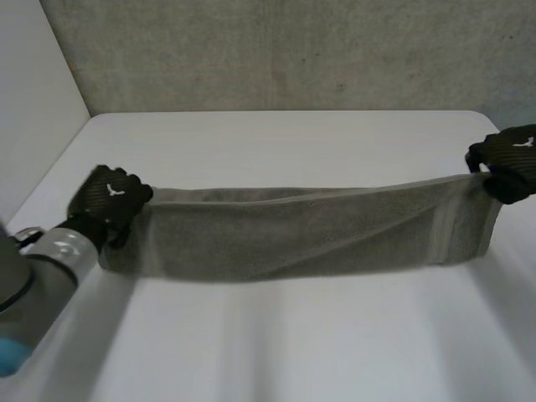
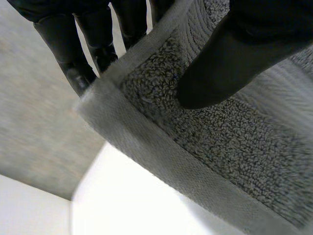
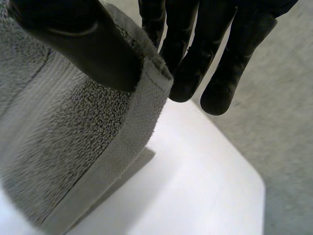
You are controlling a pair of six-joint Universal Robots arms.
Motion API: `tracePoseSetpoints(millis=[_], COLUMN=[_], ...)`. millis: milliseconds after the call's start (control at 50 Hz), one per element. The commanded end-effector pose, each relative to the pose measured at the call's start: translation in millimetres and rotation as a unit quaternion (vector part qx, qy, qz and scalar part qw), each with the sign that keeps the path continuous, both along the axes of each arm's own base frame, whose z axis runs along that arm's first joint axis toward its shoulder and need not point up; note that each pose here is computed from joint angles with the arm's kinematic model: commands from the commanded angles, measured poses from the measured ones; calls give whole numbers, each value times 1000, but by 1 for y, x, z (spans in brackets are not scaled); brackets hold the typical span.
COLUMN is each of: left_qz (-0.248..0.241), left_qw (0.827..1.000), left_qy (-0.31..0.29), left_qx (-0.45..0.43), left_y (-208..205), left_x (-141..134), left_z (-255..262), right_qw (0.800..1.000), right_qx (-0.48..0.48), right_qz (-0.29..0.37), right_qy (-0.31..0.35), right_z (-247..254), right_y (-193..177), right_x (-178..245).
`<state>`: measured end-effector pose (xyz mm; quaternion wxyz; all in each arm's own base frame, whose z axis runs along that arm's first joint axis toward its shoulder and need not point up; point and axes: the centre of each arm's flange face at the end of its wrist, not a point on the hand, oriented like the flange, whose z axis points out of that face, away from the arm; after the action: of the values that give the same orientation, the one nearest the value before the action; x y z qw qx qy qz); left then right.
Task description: Fold the towel.
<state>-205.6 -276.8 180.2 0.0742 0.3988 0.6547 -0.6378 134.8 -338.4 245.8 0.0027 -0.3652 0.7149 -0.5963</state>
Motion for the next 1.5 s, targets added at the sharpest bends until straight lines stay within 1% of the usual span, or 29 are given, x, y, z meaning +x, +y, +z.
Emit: tracePoseSetpoints(millis=[20,60,120,160,180,220,300,340,380,400,440,500,540,580,640,660,720,760,860,1020,1100,1120,1160,1200,1220,1240,1260,1360,1500], left_qz=[-4,-9,-11,-18,-18,-27,-27,-20,10,10,44,57,74,78,80,80,77,75,74,78,78,80,81,82,82,82,82,85,86], left_qw=[1000,1000,1000,1000,1000,1000,1000,1000,1000,1000,999,998,997,997,997,997,997,997,997,995,995,995,995,995,995,995,995,995,995], left_qy=[-4,-2,-1,1,1,3,2,0,-9,-9,-15,-17,-17,-16,-15,-16,-15,-10,-3,8,8,8,8,9,9,10,10,26,36], left_qx=[22,12,7,-4,-4,-15,-16,-13,-3,-3,-5,-5,-1,-2,0,3,4,-3,-23,-54,-53,-53,-53,-53,-53,-54,-54,-47,-42], left_y=[-38,-53,-60,-73,-73,-82,-90,-92,-94,-94,-96,-95,-90,-84,-68,-59,-50,-37,-25,-22,-21,-21,-22,-23,-23,-23,-23,-23,-23], left_x=[-11,-17,-20,-28,-28,-39,-44,-44,-41,-41,-36,-34,-30,-29,-23,-20,-18,-17,-14,-10,-10,-9,-8,-8,-8,-8,-8,-7,-7], left_z=[-27,-29,-31,-32,-32,-33,-38,-41,-46,-46,-45,-44,-40,-34,-26,-24,-22,-20,-22,-25,-26,-27,-26,-27,-27,-26,-26,-26,-27], right_qw=[999,998,998,997,997,997,997,997,996,996,994,994,994,995,996,996,996,996,996,995,995,995,996,998,998,998,998,993,989], right_qx=[38,47,51,57,57,54,42,34,13,13,-3,-4,7,7,2,6,9,18,28,56,46,39,33,43,43,48,48,88,109], right_qz=[-14,-23,-27,-38,-39,-43,-52,-62,-82,-82,-100,-102,-99,-94,-81,-80,-77,-71,-70,-65,-78,-85,-79,-47,-47,-38,-38,-49,-56], right_qy=[16,24,27,32,32,33,36,36,35,35,35,36,36,37,38,40,41,43,41,42,38,33,26,9,9,-3,-3,-64,-79], right_z=[-41,-57,-63,-74,-74,-79,-80,-80,-77,-77,-72,-71,-74,-69,-54,-52,-50,-50,-51,-62,-59,-55,-54,-63,-63,-66,-66,-78,-103], right_y=[-35,-47,-52,-59,-59,-64,-70,-74,-80,-80,-84,-83,-76,-69,-48,-38,-28,-11,1,10,2,-5,-13,-28,-28,-36,-36,-71,-94], right_x=[11,15,17,17,17,21,23,22,22,22,23,25,27,32,38,38,38,39,36,36,28,21,20,27,27,30,31,32,33])
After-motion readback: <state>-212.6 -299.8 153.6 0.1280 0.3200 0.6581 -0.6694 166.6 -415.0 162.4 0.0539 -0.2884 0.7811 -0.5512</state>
